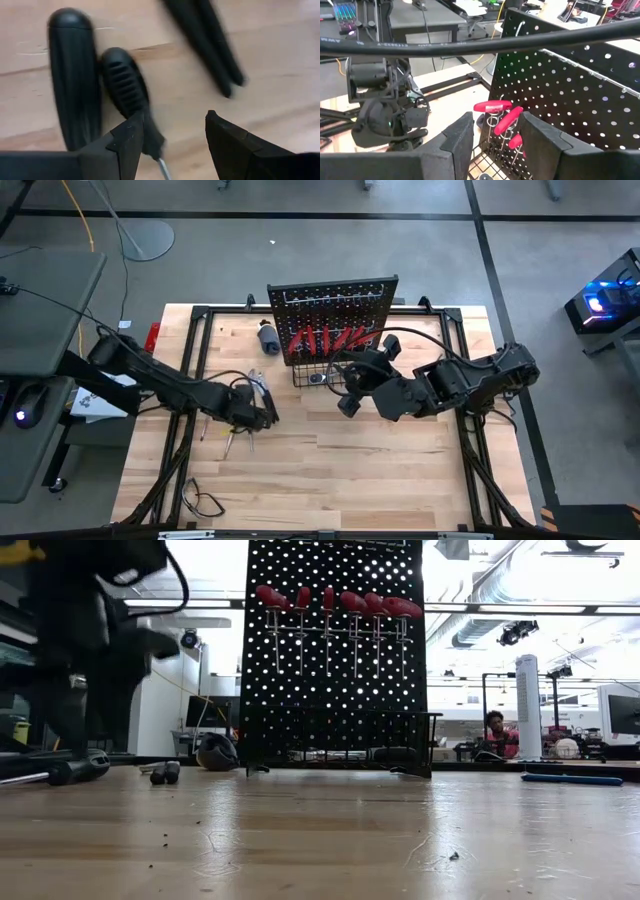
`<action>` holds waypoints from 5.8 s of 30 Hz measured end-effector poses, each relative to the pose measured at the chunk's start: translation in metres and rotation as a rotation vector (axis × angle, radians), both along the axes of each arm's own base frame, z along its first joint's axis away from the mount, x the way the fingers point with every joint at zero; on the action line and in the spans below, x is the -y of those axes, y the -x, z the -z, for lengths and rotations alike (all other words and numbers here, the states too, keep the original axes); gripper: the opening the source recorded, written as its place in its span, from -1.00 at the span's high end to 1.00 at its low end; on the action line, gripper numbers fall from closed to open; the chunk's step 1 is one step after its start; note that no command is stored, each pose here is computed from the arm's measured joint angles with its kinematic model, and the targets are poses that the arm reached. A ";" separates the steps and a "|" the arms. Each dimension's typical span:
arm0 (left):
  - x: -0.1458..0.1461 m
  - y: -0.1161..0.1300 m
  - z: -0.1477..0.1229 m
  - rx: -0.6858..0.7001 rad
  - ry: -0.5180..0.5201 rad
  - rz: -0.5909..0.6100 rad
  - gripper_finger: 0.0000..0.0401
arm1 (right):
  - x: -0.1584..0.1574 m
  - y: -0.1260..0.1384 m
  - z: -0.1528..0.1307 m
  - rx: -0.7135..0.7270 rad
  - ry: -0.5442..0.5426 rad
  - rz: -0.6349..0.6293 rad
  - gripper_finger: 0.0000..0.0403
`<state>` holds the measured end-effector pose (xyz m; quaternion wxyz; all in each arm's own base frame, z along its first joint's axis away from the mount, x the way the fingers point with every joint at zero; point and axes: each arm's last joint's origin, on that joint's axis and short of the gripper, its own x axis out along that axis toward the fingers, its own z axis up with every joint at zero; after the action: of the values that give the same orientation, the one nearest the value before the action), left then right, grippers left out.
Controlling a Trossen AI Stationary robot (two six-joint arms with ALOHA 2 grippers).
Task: Hang tools onto peg board
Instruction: Hang the black screwdriver on the peg board
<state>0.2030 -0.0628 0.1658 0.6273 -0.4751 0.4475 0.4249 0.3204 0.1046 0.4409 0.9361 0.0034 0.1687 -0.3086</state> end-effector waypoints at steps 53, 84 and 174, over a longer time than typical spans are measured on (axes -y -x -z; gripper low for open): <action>0.012 0.014 -0.138 0.677 -0.538 0.209 0.46 | -0.008 0.014 -0.003 0.000 -0.027 -0.019 0.25; -0.101 -0.069 -0.287 0.804 -1.379 0.225 0.46 | -0.022 0.083 -0.052 0.230 0.005 0.034 0.25; -0.099 -0.052 -0.229 0.388 -1.055 0.218 1.00 | -0.020 0.082 -0.051 0.223 -0.012 0.025 0.25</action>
<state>0.2554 0.0363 0.3951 0.8903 -0.1180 0.0977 0.4287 0.2380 0.1247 0.4915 0.9450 0.0454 0.0651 -0.3171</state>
